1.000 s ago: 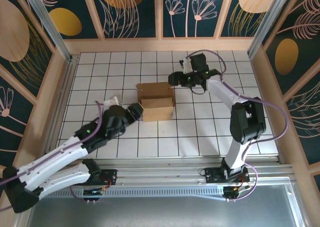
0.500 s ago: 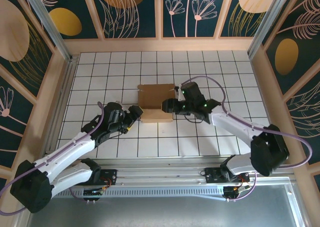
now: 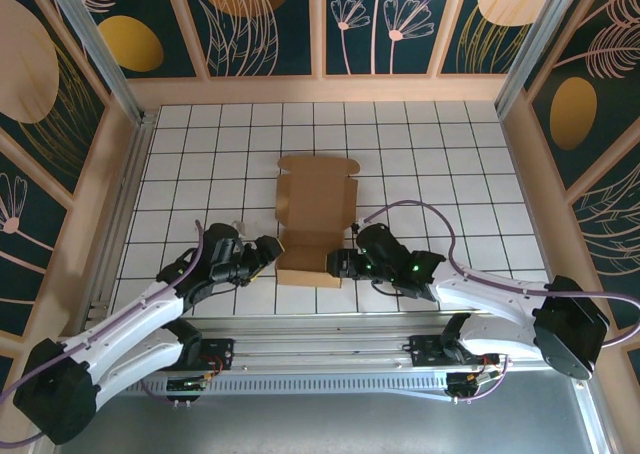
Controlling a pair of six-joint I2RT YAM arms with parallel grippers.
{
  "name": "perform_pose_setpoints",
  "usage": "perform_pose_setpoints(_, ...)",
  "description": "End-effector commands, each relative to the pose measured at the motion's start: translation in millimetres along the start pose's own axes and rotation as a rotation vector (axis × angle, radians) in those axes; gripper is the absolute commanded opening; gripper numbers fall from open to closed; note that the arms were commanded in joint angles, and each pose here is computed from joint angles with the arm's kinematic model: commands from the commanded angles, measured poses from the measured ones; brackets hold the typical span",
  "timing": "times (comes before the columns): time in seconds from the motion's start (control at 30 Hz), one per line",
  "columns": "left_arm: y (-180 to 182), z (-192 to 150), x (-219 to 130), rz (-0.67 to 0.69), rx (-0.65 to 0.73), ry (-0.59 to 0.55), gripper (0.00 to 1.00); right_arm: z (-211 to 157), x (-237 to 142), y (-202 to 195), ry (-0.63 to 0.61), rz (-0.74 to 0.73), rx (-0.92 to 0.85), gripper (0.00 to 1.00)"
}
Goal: Fold the paper box
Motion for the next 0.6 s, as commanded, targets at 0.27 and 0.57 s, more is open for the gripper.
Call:
perform_pose_setpoints(0.27,-16,13,12,0.080,0.365,-0.015,0.78,14,6,-26,-0.141,-0.173,0.189,0.63)
perform_pose_setpoints(0.57,16,-15,39,0.018,0.171,0.114,0.44,-7,35,-35,-0.092,-0.276,0.134,0.26)
Point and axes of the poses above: each hand's point on the last joint's axis, 136 mm out from that joint toward the fingers, its own x axis out along the fingers, its own y axis along the line the jaws close on, z = x × y, the point moved 2 cm from there along -x, back along the fingers, and after that the axes turned 10 degrees about -x, right-handed, at the moved point
